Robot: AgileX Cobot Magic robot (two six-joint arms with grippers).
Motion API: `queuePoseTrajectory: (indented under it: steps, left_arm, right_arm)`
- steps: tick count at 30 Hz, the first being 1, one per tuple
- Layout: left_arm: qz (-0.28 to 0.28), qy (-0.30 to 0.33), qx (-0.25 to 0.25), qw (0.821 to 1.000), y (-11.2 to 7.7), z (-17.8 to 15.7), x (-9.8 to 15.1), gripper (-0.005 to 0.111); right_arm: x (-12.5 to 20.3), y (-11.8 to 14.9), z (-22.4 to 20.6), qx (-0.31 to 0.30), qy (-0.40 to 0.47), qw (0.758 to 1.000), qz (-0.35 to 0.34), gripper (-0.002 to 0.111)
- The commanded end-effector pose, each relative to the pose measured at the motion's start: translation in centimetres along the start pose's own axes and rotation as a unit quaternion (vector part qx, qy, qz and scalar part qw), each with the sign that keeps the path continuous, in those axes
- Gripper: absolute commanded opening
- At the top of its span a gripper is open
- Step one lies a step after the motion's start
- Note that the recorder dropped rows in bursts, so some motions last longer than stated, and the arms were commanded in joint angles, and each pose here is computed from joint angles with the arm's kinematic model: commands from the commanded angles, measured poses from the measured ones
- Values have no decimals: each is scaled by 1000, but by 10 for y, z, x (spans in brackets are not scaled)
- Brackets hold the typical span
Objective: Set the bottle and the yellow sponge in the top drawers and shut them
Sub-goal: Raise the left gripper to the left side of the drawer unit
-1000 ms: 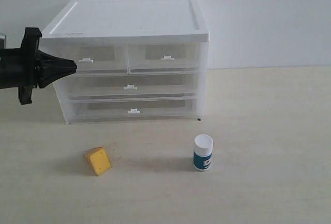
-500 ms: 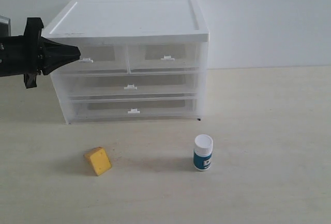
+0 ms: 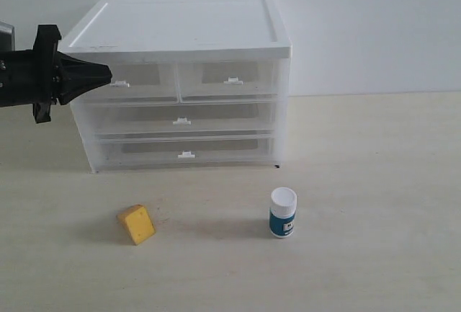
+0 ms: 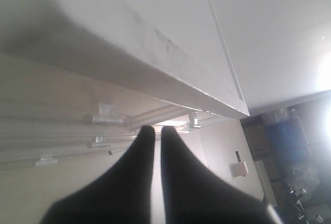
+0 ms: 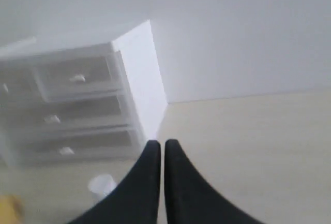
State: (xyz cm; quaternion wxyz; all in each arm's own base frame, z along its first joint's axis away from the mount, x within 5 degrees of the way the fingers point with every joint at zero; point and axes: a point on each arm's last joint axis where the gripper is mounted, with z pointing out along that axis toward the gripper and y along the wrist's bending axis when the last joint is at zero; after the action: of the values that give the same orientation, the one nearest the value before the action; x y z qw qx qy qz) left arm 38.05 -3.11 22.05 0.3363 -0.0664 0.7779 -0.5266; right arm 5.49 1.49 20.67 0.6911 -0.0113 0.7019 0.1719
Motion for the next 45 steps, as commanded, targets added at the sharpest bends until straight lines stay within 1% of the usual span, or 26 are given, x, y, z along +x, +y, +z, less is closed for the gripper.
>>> queuePoseTrajectory:
  steps: [1,3,6,7,9,12,14,17,24,27,30,34,36,39,41,45]
  left_arm:
    - [6,-2,2,1000,-1,1,-1,4]
    - [6,-2,2,1000,-1,1,-1,4]
    - [-8,0,1,1000,-1,1,0,4]
    - [-8,1,1,1000,-1,1,0,4]
    - [-9,1,1,1000,-1,1,0,4]
    - [-9,-3,-8,1000,1,1,-1,4]
    - [-9,-13,-30,999,5,1,-3,4]
    - [-11,-29,-58,998,10,0,-6,4]
    - [4,-34,-71,997,12,0,-7,4]
    - [19,-45,-86,995,13,0,-12,4]
    - [32,-51,-88,994,10,0,-17,4]
    - [54,-50,-92,993,10,0,-18,4]
    - [62,-51,-95,992,11,0,-18,4]
    - [62,-53,-101,992,12,0,-18,4]
    - [62,-53,-101,992,12,0,-18,4]
    - [62,-53,-101,992,12,0,-18,4]
  right_arm:
    - [-4,1,-1,-13,-18,927,374,0]
    - [-4,1,-1,-15,-19,904,426,0]
    - [-9,0,-1,-25,-44,877,479,0]
    - [-11,0,-1,-30,-56,872,486,0]
    - [-12,0,-1,-32,-61,872,485,0]
    - [-9,0,-1,-26,-44,873,486,0]
    - [-6,1,-1,-19,-26,873,486,0]
    - [-2,1,0,-12,-7,896,445,0]
    - [5,3,-1,-8,32,921,387,0]
    - [8,6,-1,-20,57,928,368,0]
    - [7,8,-1,-44,63,937,341,0]
    - [1,10,0,-75,42,936,341,0]
    - [0,11,4,-77,45,936,341,0]
    - [1,12,13,-68,66,930,355,0]
    - [2,14,22,-61,78,931,351,0]
    - [-19,32,50,-70,108,939,319,0]
